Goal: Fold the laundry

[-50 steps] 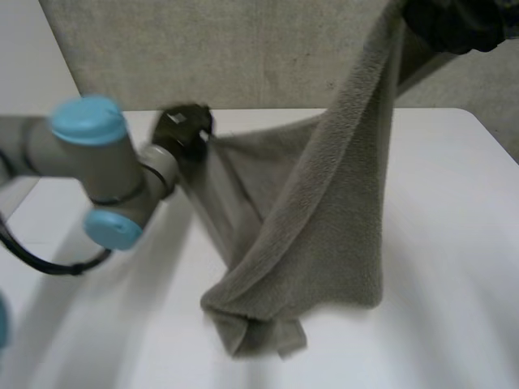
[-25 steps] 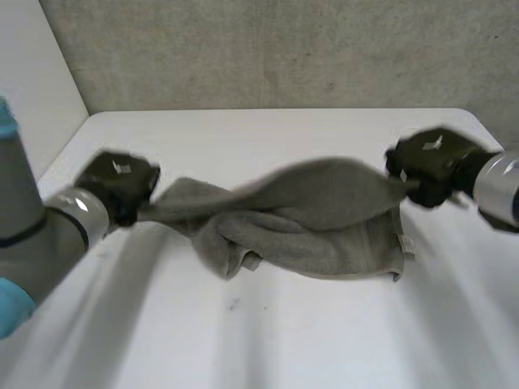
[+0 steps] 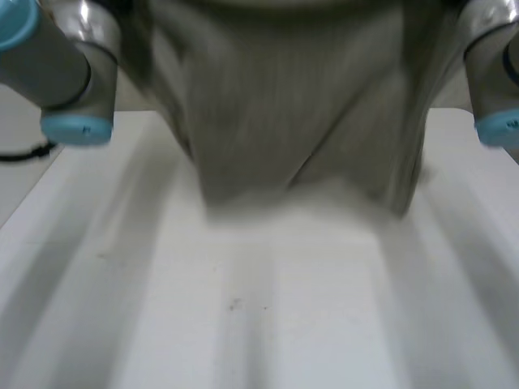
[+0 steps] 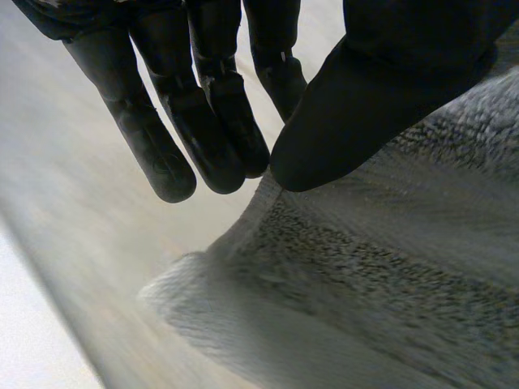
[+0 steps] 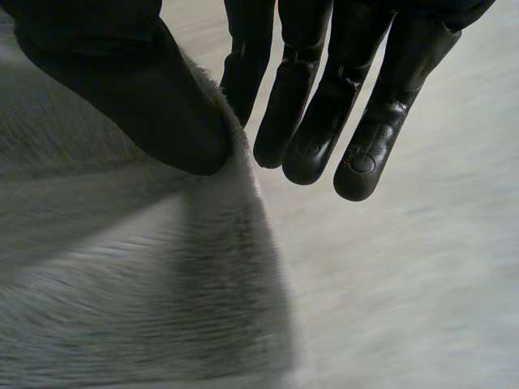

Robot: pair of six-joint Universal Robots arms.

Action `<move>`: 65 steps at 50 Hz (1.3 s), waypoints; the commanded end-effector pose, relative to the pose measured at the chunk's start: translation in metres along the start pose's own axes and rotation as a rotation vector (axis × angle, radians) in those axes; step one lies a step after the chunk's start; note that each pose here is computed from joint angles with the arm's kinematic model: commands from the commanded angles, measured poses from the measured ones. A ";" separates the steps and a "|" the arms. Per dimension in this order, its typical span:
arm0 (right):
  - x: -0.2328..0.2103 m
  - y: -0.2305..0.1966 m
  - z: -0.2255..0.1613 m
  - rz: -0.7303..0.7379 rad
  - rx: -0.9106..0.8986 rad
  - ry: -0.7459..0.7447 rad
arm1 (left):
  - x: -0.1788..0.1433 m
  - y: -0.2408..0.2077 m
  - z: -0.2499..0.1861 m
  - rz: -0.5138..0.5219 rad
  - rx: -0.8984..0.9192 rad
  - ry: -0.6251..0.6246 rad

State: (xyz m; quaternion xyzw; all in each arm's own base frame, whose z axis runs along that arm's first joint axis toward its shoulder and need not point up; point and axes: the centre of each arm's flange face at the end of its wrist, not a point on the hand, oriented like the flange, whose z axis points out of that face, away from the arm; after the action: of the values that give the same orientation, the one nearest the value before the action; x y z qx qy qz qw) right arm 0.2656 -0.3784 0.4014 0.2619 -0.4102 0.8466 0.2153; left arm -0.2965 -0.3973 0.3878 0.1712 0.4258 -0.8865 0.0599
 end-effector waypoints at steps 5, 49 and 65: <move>-0.022 0.008 -0.036 0.018 0.022 -0.065 | -0.007 0.000 -0.031 -0.054 0.012 -0.066; -0.004 0.033 -0.239 -0.029 -0.655 -0.958 | -0.016 0.001 -0.299 0.138 -0.955 0.626; -0.101 0.120 -0.190 -0.039 -0.556 -0.766 | 0.049 0.117 -0.223 0.142 -0.799 0.509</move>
State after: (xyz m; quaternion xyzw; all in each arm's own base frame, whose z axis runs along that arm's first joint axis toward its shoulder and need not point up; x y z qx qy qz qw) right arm 0.2027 -0.2696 0.1938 0.5279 -0.6931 0.4804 0.1004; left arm -0.2367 -0.2436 0.1729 0.4001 0.7506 -0.5216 0.0665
